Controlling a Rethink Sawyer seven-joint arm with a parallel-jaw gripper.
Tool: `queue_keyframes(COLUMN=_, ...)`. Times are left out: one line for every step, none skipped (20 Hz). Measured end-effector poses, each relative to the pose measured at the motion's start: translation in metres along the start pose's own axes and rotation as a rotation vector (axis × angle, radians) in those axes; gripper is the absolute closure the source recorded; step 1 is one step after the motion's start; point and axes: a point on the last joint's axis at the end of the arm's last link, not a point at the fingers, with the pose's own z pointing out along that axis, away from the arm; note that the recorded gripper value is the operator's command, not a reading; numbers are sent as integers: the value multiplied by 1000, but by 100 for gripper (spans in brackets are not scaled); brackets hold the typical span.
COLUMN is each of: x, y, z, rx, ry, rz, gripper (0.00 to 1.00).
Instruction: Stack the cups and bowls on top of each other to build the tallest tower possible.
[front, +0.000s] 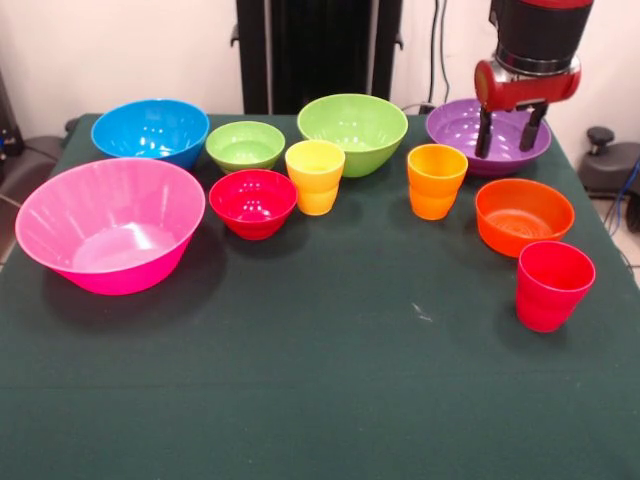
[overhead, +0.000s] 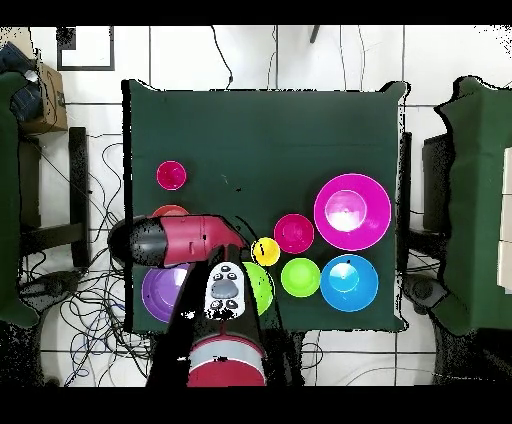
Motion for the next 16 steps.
queue_keyframes(x=0, y=0, z=0, rx=0, ry=1, rz=0, gripper=0)
queue_keyframes(x=0, y=0, z=1, rx=0, ry=1, rz=0, gripper=0)
queue_keyframes(x=0, y=0, z=0, rx=0, ry=1, rz=0, gripper=0)
queue_keyframes(x=0, y=0, z=0, rx=0, ry=1, rz=1, gripper=0)
queue_keyframes(x=0, y=-2, z=0, rx=0, ry=-1, rz=3, gripper=0)
queue_keyframes(x=-1, y=-3, z=-1, rx=0, ry=-2, rz=5, gripper=0)
queue_keyframes(x=-2, y=-6, z=-3, rx=0, ry=-5, rz=10, gripper=0)
queue_keyframes(x=-3, y=-8, z=-4, rx=0, ry=-8, rz=14, gripper=0)
queue_keyframes(x=-4, y=-12, z=-7, rx=0, ry=-14, rz=21, gripper=0)
queue_keyframes(x=-5, y=-15, z=-9, rx=1, ry=-18, rz=25, gripper=0)
queue_keyframes(x=-8, y=-19, z=-13, rx=1, ry=-25, rz=31, gripper=0)
queue_keyframes(x=-9, y=-22, z=-16, rx=2, ry=-32, rz=36, gripper=0)
queue_keyframes(x=-11, y=-26, z=-21, rx=4, ry=-41, rz=42, gripper=0)
queue_keyframes(x=-12, y=-28, z=-24, rx=5, ry=-47, rz=45, gripper=0)
queue_keyframes(x=-14, y=-31, z=-29, rx=6, ry=-56, rz=48, gripper=0)
queue_keyframes(x=-15, y=-31, z=-31, rx=7, ry=-60, rz=49, gripper=0)
